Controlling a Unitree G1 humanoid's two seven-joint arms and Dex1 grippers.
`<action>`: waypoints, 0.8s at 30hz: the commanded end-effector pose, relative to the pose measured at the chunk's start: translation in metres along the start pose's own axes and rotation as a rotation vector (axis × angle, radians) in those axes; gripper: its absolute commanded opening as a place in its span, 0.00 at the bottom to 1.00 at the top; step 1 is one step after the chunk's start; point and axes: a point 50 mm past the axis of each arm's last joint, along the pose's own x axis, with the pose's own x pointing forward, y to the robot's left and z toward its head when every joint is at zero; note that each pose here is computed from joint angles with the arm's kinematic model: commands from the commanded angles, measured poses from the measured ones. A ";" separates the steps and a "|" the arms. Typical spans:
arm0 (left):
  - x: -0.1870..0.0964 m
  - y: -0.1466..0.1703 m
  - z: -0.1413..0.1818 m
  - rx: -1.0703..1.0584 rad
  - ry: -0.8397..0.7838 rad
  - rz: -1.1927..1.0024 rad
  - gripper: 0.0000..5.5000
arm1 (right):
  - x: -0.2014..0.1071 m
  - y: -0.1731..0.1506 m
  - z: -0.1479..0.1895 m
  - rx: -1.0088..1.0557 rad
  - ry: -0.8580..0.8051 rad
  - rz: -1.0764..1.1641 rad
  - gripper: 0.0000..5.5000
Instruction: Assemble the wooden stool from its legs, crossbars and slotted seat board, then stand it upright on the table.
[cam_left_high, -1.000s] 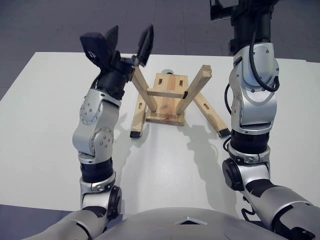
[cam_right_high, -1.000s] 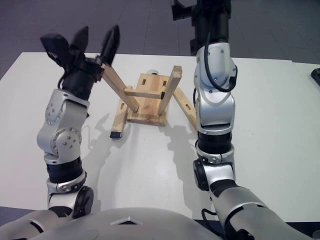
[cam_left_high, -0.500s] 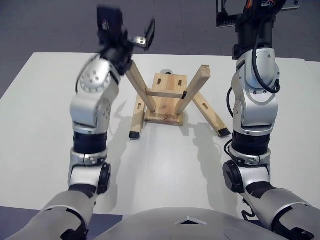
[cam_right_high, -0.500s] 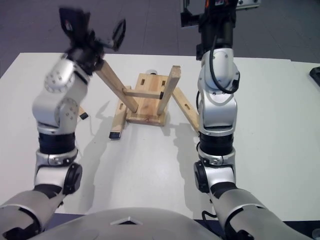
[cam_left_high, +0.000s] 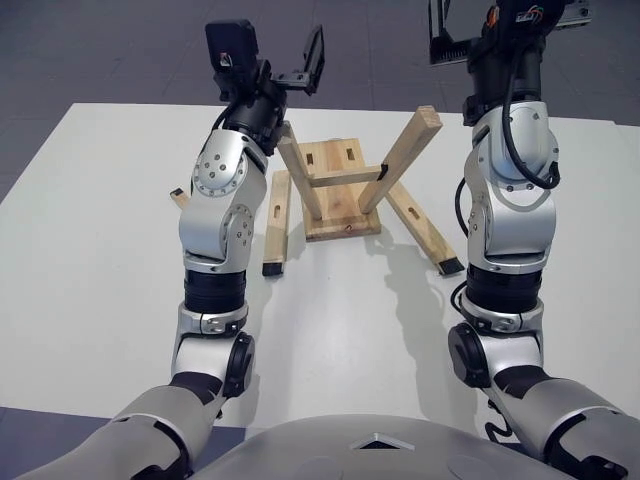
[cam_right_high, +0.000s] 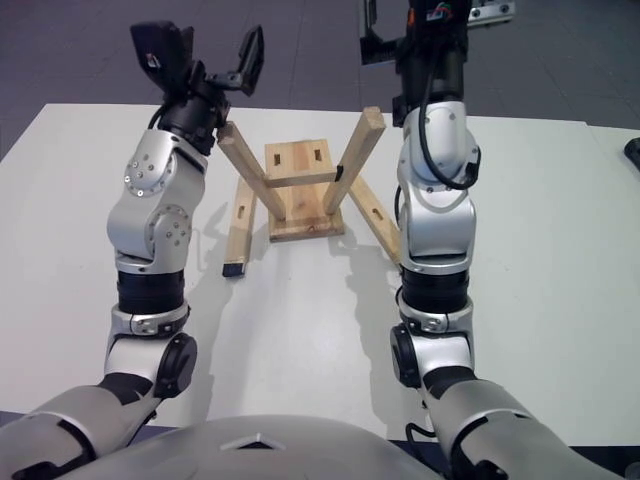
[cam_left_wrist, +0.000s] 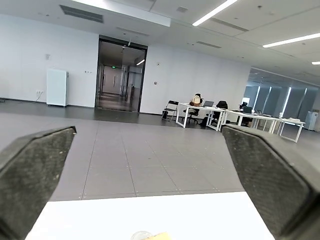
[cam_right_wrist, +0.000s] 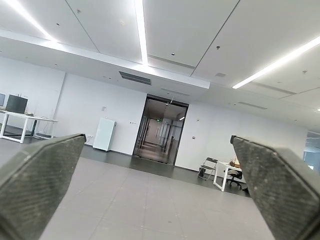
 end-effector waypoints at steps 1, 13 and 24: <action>-0.001 0.004 0.028 -0.049 -0.119 0.046 0.98 | -0.010 0.009 0.020 0.213 -0.073 0.209 0.98; -0.057 0.109 0.105 0.069 -0.412 0.488 0.98 | -0.079 0.084 -0.040 0.133 0.265 0.833 0.93; -0.051 0.083 0.041 0.016 -0.210 0.473 0.98 | -0.075 0.121 -0.067 0.163 0.359 0.756 0.58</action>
